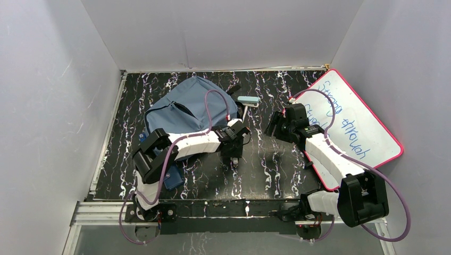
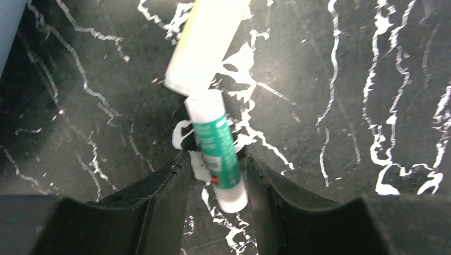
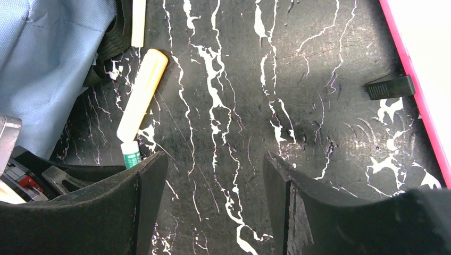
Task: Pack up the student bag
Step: Pick up the stationery from the center of the board.
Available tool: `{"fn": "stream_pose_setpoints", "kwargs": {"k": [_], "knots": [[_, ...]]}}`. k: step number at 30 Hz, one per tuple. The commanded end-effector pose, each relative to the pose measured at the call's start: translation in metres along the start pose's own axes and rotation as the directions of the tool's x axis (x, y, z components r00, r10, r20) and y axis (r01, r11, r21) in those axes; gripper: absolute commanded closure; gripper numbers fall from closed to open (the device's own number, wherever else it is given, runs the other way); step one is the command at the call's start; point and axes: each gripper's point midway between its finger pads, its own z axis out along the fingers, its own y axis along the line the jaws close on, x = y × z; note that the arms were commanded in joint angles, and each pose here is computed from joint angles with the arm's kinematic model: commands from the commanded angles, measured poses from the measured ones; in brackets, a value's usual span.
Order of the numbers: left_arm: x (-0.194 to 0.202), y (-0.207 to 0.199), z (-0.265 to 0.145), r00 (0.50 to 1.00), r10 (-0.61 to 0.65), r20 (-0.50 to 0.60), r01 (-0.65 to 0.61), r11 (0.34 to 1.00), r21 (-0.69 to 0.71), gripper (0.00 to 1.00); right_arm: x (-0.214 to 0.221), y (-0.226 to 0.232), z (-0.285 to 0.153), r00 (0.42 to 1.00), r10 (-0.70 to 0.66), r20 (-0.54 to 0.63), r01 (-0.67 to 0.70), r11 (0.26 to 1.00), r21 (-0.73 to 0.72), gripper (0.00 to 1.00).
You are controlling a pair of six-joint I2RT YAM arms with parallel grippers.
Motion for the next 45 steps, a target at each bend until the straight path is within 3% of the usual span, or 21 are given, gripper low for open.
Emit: {"fn": "stream_pose_setpoints", "kwargs": {"k": [1, 4, 10, 13, 20, 25, 28, 31, 38, 42, 45], "knots": [[-0.013, -0.005, -0.002, 0.999, 0.023, 0.025, -0.022, 1.000, -0.015, 0.60, -0.009, 0.005, -0.004, 0.999, -0.010, 0.043, 0.011, 1.000, -0.029, 0.26], [-0.009, -0.002, 0.001, 0.999, 0.035, 0.005, -0.035, 0.999, -0.028, 0.64, -0.010, 0.006, -0.005, 0.999, -0.014, 0.046, 0.015, 0.999, -0.031, 0.26], [-0.008, -0.004, -0.008, 0.999, 0.051, -0.018, -0.051, 0.999, -0.012, 0.86, -0.016, 0.009, -0.008, 0.998, -0.020, 0.063, 0.022, 0.999, -0.040, 0.26], [-0.016, -0.009, -0.023, 0.999, 0.052, -0.004, -0.052, 0.999, 0.007, 0.92, -0.025, 0.015, -0.012, 0.995, -0.036, 0.090, 0.041, 0.998, -0.055, 0.26], [-0.082, 0.002, -0.097, 0.980, -0.027, 0.198, 0.017, 0.998, 0.053, 0.95, -0.065, 0.066, -0.027, 0.968, -0.139, 0.210, 0.190, 0.950, -0.249, 0.29], [-0.141, 0.074, -0.157, 0.897, -0.253, 0.363, 0.231, 0.967, 0.104, 0.98, -0.097, 0.117, -0.024, 0.925, -0.254, 0.283, 0.334, 0.898, -0.287, 0.30], [-0.158, 0.122, -0.194, 0.811, -0.342, 0.474, 0.328, 0.938, 0.116, 1.00, -0.110, 0.162, -0.020, 0.876, -0.342, 0.340, 0.449, 0.835, -0.318, 0.30], [-0.156, 0.166, -0.205, 0.755, -0.413, 0.510, 0.426, 0.899, 0.097, 1.00, -0.110, 0.212, -0.010, 0.803, -0.450, 0.390, 0.576, 0.754, -0.316, 0.29], [-0.137, 0.240, -0.194, 0.645, -0.616, 0.452, 0.610, 0.772, 0.181, 1.00, -0.085, 0.320, 0.008, 0.635, -0.611, 0.472, 0.771, 0.538, -0.341, 0.26], [-0.130, 0.271, -0.193, 0.574, -0.696, 0.431, 0.669, 0.702, 0.244, 1.00, -0.060, 0.358, 0.027, 0.509, -0.700, 0.501, 0.861, 0.411, -0.301, 0.23], [-0.128, 0.288, -0.195, 0.532, -0.726, 0.436, 0.691, 0.670, 0.273, 1.00, -0.047, 0.370, 0.054, 0.427, -0.767, 0.479, 0.904, 0.365, -0.222, 0.19]]}}
